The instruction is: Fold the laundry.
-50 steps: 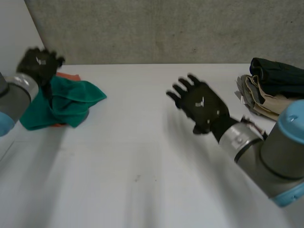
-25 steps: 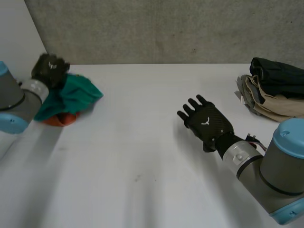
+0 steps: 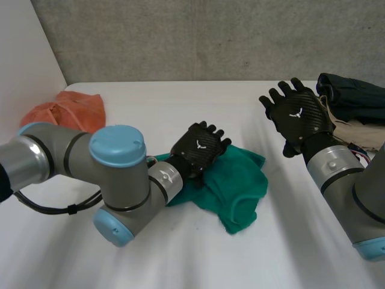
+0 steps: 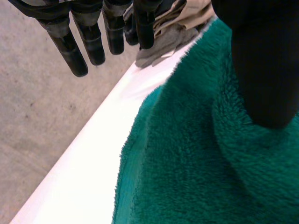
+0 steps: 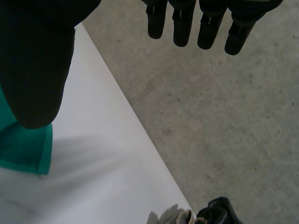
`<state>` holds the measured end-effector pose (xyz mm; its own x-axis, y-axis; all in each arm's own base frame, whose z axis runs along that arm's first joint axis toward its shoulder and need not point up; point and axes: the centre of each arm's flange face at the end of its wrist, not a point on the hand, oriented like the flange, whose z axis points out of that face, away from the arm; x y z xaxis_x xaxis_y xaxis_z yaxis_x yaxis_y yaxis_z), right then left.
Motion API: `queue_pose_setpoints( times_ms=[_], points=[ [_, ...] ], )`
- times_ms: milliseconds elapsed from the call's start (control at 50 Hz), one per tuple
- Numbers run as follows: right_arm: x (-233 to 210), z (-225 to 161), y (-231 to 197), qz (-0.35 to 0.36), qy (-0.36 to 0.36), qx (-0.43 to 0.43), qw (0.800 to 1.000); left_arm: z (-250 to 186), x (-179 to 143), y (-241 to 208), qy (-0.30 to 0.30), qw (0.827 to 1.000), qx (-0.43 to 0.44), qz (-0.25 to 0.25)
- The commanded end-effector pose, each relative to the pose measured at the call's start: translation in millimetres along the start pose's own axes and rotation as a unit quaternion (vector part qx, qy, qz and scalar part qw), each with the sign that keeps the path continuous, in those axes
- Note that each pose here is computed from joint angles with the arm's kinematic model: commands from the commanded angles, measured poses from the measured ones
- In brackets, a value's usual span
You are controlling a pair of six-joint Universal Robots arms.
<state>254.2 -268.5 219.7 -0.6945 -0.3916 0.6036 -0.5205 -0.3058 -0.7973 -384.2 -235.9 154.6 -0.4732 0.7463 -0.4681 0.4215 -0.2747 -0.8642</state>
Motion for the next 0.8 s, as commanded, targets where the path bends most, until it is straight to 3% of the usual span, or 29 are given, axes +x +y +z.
queue_pose_setpoints(
  times_ms=[20,80,180,380,480,600,800],
  points=[
    [12,2,9,0.024,-0.015,-0.043,0.999,-27,-40,-48,-0.060,0.998,0.014,0.001],
    [11,1,9,0.065,-0.047,-0.075,0.994,-45,-58,-63,-0.088,0.996,0.023,-0.006],
    [9,-8,4,0.137,-0.102,-0.132,0.976,-66,-80,-47,-0.121,0.992,-0.008,-0.038],
    [-26,-3,44,0.187,-0.203,-0.179,0.944,-80,-56,16,-0.101,0.980,-0.107,-0.133],
    [-40,6,58,0.181,-0.212,-0.156,0.948,-65,-34,44,-0.070,0.975,-0.138,-0.160],
    [-46,16,70,0.170,-0.196,-0.122,0.958,-33,-23,53,-0.065,0.981,-0.106,-0.148],
    [-29,17,55,0.151,-0.161,-0.084,0.972,-4,-27,57,-0.074,0.985,-0.081,-0.136]
  ],
)
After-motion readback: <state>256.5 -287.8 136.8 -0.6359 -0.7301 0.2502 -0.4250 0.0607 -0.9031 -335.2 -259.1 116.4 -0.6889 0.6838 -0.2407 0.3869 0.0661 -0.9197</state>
